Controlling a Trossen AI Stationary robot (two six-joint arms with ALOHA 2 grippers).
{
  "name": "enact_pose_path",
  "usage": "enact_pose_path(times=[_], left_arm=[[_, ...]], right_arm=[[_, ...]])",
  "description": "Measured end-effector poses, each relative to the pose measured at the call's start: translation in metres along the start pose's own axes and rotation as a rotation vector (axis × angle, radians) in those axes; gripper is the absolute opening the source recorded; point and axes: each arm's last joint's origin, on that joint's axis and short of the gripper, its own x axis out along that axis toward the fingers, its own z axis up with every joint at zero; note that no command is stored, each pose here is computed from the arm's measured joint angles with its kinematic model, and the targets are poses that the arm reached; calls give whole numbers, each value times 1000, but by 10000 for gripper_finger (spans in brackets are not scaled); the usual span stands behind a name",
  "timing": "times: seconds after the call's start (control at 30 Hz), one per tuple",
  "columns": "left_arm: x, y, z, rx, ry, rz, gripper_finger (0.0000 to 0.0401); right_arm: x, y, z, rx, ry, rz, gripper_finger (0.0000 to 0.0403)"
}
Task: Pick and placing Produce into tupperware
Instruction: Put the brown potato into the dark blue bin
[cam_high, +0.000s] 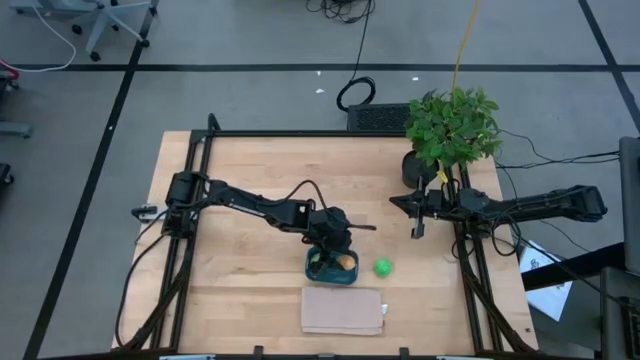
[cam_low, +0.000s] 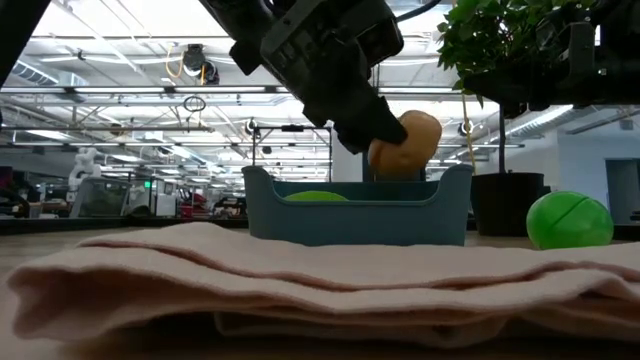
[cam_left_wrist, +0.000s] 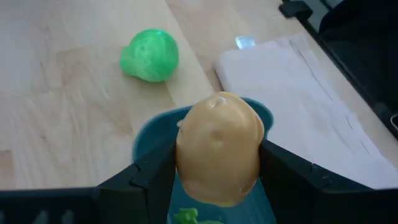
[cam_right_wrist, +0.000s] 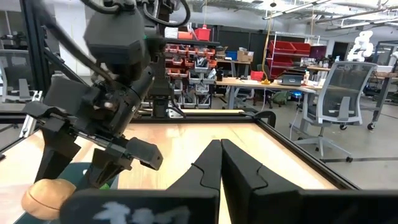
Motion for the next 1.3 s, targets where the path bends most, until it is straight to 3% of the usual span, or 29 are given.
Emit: enact_pose_path(times=[0.43,0.67,1.07,1.3], left_arm=[[8,-16,-6,132,128,201,209],[14,-33,-4,208,140,247,209],[13,-36,10,199,69,290,209],[21,-54,17,307,119,312,209]], right_arm=[[0,0,0,-2,-3,0,0],[0,0,1,-6,-7,-1,0],[0,0,1,-4,-15,-1,0],[0,0,1,-4,-15,-1,0]])
